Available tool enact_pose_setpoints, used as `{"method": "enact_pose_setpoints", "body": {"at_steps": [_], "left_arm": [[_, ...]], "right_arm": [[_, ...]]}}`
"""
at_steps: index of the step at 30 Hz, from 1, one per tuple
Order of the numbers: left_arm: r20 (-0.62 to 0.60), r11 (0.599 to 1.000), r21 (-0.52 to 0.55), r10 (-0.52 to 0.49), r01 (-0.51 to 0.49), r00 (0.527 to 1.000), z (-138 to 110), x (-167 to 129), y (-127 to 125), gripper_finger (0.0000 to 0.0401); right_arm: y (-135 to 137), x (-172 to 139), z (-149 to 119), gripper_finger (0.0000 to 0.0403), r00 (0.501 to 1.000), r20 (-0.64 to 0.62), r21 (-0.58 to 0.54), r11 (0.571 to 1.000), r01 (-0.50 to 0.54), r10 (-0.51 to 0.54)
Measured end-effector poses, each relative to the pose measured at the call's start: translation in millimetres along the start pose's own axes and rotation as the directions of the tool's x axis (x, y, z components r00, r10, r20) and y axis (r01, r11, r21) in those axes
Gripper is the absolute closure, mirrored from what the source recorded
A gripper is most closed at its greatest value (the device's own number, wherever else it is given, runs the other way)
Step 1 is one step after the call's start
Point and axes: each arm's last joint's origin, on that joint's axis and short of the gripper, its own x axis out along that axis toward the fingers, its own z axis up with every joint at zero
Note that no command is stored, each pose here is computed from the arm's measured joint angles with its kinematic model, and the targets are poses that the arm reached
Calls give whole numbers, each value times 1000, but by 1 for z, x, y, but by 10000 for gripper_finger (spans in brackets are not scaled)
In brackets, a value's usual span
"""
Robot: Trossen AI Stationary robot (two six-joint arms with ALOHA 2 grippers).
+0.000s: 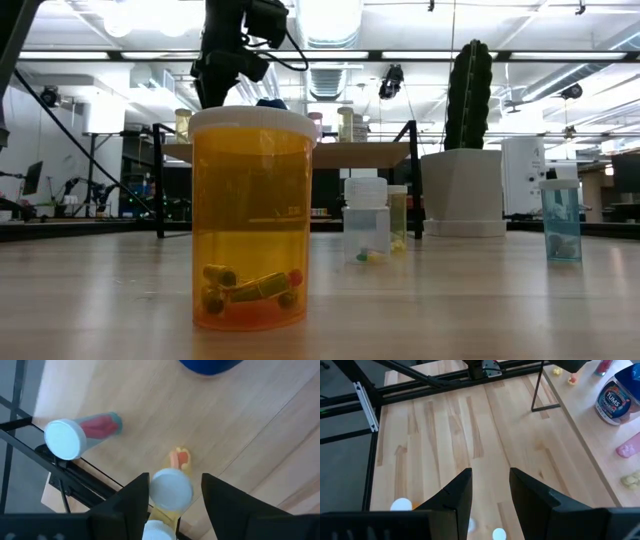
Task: Pick and place medicine bottles onto shelf by color
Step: Put the yellow pill bottle on the shelf
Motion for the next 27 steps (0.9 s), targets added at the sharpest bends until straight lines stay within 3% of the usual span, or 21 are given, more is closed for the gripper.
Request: {"method": "enact_pose_setpoints", "body": {"at_steps": [11, 14, 18, 22, 27], "left_arm": [[128, 1000, -14, -11, 13, 992, -18, -35, 10, 236], [173, 991, -61, -110, 122, 979, -32, -49, 7, 236], [261, 942, -135, -266, 308, 928, -56, -75, -7, 236], [441, 904, -51, -361, 424, 822, -82, -107, -32, 237], [652, 840, 91, -456, 535, 606, -107, -140, -60, 237]], "right_arm": [[1, 0, -1, 282, 1000, -4, 47, 999, -1, 1], [1, 2, -2, 282, 1000, -10, 83, 997, 2, -1], [5, 11, -13, 282, 999, -40, 133, 991, 3, 3], [6, 27, -32, 266, 994, -112, 211, 977, 35, -12], [1, 46, -59, 217, 977, -208, 163, 983, 84, -49]]}}
